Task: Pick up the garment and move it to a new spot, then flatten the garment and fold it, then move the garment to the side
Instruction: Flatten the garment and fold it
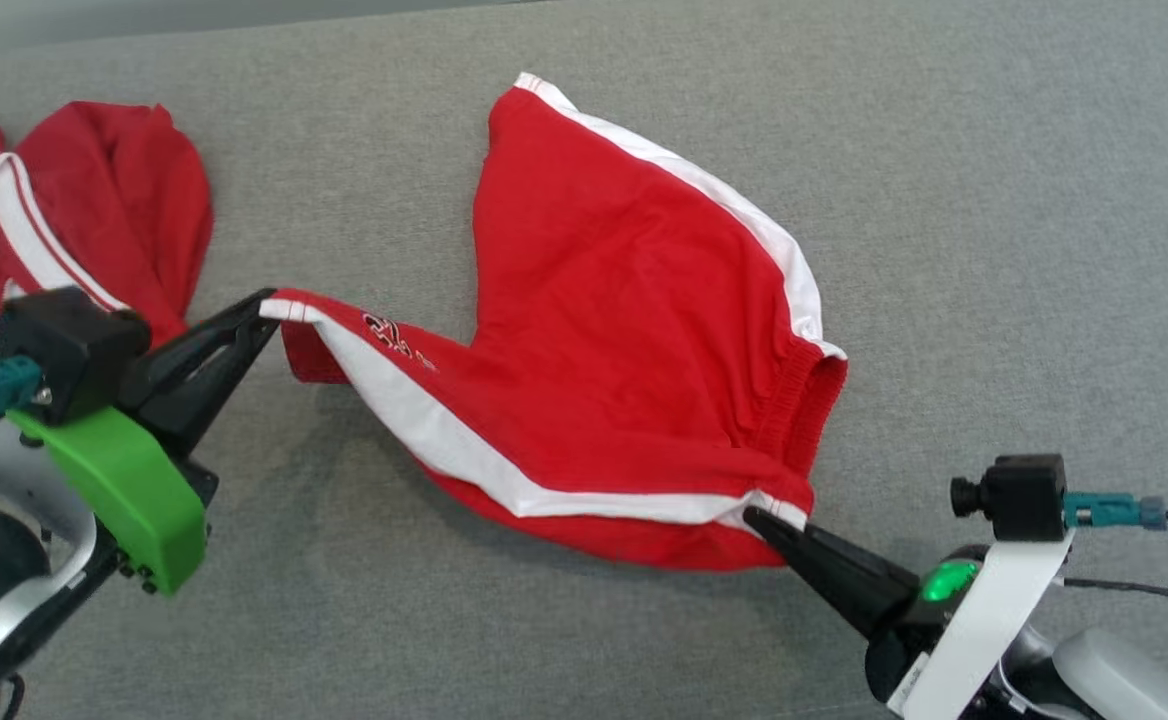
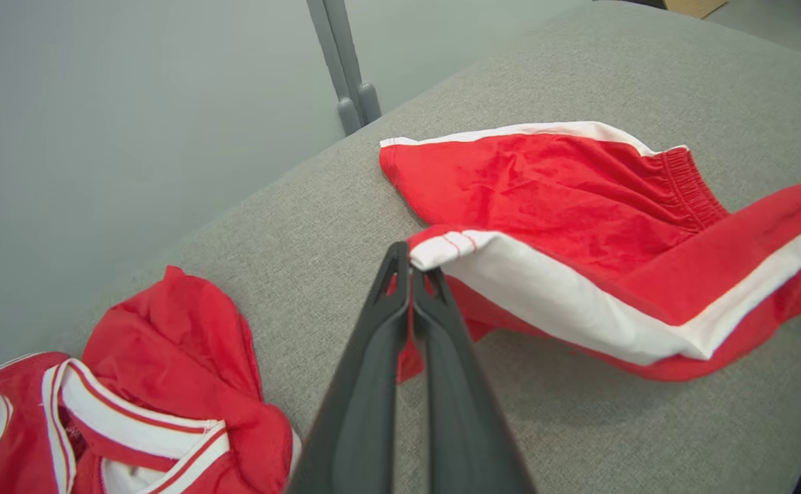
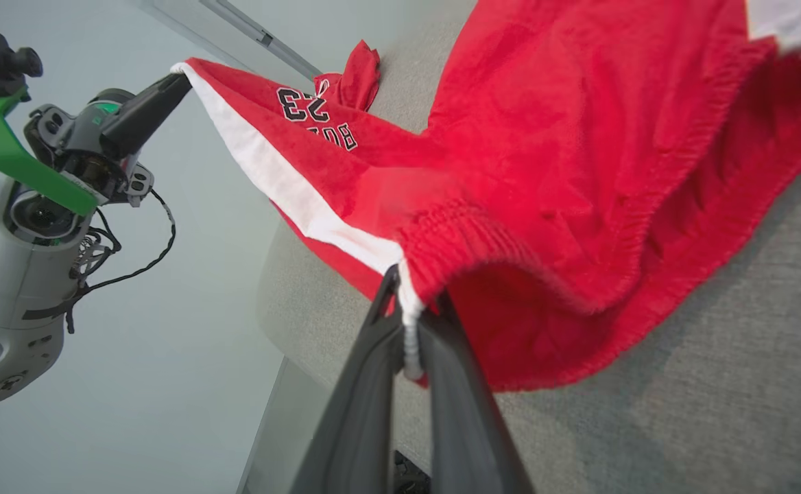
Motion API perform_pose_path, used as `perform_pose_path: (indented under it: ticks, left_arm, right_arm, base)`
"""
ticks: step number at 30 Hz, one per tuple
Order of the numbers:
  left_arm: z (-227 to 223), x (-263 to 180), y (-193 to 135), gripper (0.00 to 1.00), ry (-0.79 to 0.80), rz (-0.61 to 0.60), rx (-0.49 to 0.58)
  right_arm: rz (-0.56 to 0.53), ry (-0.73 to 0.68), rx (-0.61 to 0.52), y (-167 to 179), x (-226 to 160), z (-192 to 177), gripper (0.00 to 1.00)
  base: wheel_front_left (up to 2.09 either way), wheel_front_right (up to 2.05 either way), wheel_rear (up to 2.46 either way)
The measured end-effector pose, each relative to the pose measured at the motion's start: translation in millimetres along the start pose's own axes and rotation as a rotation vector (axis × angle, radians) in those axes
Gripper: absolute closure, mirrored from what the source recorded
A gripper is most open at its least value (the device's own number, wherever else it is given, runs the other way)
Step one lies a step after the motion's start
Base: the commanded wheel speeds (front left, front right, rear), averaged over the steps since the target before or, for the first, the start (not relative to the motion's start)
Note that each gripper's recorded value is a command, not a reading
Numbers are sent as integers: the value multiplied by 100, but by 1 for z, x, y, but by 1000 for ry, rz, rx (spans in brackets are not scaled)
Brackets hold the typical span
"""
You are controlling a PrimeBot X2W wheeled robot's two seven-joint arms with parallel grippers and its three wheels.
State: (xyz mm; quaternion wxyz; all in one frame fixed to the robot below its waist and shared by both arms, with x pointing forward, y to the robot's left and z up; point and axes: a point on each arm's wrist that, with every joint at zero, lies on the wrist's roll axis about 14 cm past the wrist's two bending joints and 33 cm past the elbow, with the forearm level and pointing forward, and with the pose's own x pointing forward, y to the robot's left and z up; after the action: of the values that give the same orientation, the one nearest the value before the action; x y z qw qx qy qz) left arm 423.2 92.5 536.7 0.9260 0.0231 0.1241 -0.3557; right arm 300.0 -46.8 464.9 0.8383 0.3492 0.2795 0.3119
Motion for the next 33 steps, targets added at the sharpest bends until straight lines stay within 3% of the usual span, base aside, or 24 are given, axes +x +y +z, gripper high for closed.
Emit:
perform_pose_path:
  ticks: [8,17,29,33]
  left_arm:
    - [28,66,8,100,76,-111,138]
    - [17,140,21,100,195,-157,218]
    - [-25,223,20,100,313,-209,227]
    - [-34,236,15,100,333,-225,226]
  right_arm:
    - [-39,-148,67,-21,20,45,100]
    - [-120,-248,107,-57,33,75,100]
    - [-286,-298,200,-111,27,72,100]
    - [-292,-305,219,-113,31,70,100]
  base:
    - [0,0,0]
    - [0,0,0]
    - [0,0,0]
    - [0,0,0]
